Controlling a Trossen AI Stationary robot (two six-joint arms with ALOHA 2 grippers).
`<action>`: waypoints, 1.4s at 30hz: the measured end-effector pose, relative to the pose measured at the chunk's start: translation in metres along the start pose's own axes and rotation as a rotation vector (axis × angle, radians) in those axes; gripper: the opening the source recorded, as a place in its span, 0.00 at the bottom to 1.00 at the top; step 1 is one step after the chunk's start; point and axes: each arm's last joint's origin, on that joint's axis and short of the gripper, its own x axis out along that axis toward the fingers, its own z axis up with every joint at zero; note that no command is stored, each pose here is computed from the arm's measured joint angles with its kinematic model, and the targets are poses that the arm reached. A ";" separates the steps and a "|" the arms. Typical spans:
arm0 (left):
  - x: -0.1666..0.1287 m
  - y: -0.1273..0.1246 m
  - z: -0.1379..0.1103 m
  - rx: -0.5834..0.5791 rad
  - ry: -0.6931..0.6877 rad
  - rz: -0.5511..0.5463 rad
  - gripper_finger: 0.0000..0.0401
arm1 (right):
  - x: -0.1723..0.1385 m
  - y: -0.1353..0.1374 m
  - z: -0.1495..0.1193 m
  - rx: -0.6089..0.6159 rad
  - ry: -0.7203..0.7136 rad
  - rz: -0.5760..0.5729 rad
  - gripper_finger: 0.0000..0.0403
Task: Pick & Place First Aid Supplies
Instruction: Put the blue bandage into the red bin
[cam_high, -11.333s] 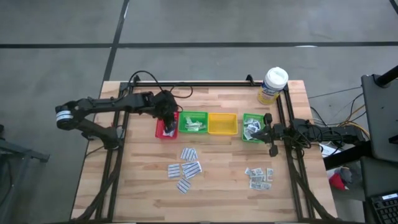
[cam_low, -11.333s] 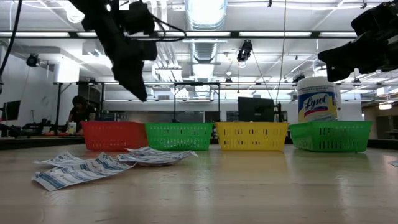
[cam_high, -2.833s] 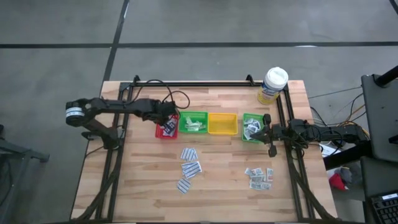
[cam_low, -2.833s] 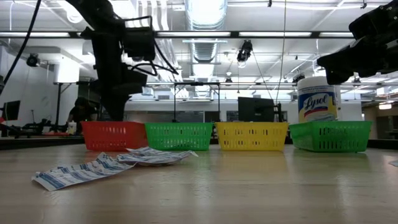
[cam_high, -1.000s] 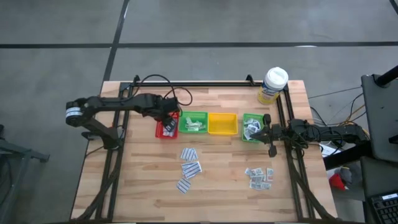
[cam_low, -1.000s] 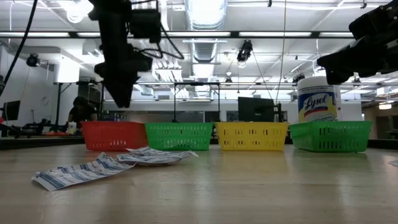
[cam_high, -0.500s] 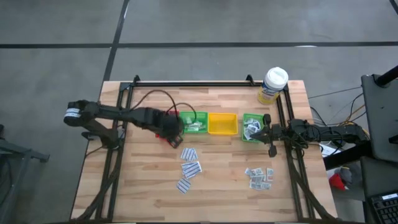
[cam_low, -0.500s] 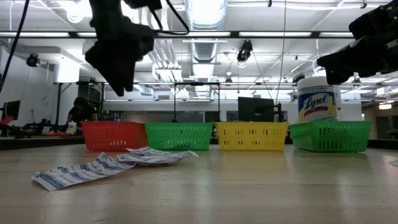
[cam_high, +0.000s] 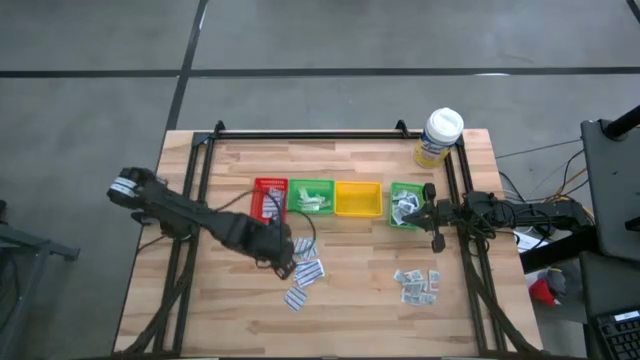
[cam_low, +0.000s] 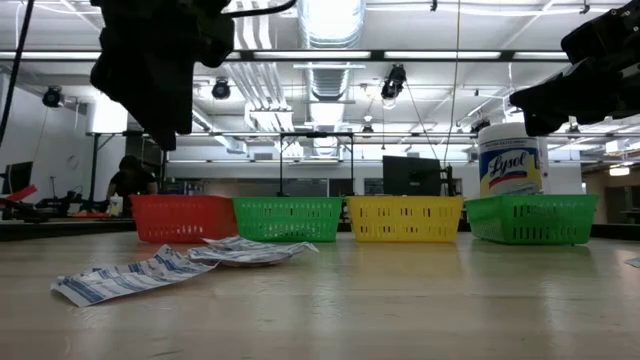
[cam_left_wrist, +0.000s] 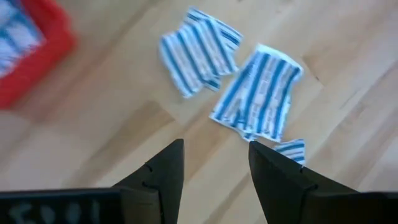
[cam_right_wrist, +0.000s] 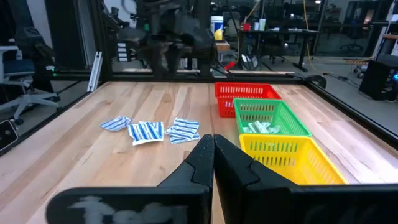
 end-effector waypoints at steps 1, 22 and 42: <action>0.005 -0.004 -0.002 -0.001 0.000 -0.005 0.43 | 0.000 0.000 0.000 0.000 -0.001 0.000 0.02; 0.076 -0.039 -0.038 -0.073 0.160 -0.042 0.43 | 0.000 0.000 0.000 -0.002 0.000 0.001 0.02; 0.096 -0.036 -0.050 -0.164 0.191 0.079 0.43 | 0.000 0.000 0.000 -0.001 -0.001 0.001 0.02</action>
